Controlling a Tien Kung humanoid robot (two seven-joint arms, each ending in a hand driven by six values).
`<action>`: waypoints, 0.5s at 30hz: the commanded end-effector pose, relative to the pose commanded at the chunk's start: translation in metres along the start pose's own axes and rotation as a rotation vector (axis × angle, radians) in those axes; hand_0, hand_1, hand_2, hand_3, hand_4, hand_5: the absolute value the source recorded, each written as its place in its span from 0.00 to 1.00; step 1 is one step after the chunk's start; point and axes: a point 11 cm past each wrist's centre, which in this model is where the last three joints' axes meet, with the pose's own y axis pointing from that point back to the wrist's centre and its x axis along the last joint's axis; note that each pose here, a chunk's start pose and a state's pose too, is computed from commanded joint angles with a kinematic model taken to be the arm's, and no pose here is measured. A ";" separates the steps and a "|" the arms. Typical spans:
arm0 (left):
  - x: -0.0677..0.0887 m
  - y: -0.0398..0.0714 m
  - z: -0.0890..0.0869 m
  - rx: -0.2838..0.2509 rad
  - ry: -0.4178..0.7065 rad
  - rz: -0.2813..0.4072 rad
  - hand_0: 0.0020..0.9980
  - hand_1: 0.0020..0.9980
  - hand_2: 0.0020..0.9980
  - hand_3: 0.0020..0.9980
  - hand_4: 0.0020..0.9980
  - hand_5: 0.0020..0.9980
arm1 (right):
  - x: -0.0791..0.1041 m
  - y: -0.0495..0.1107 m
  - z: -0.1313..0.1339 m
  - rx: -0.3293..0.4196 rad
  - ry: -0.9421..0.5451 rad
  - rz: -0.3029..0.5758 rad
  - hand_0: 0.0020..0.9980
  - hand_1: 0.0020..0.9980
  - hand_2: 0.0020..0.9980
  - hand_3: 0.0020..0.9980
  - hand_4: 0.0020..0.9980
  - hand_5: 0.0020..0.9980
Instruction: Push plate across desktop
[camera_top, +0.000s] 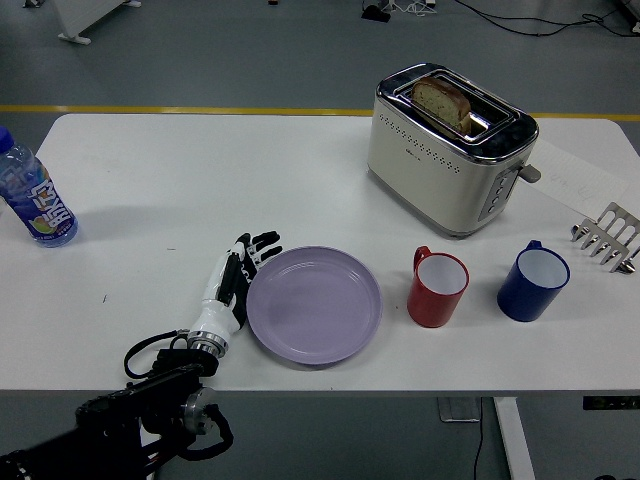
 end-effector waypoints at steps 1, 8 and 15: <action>-0.001 0.000 0.000 0.000 -0.001 -0.004 0.72 0.75 0.78 0.65 0.36 1.00 | 0.000 0.000 0.000 0.001 0.000 0.000 0.57 0.53 0.61 0.60 0.08 0.56; -0.009 -0.002 0.000 0.004 -0.005 -0.023 0.72 0.75 0.78 0.64 0.36 1.00 | 0.000 0.000 0.000 0.001 0.001 0.000 0.57 0.53 0.61 0.60 0.09 0.56; -0.014 -0.002 -0.002 0.009 -0.011 -0.038 0.72 0.75 0.78 0.64 0.36 1.00 | 0.000 0.000 0.000 0.000 0.001 0.000 0.57 0.53 0.61 0.60 0.09 0.56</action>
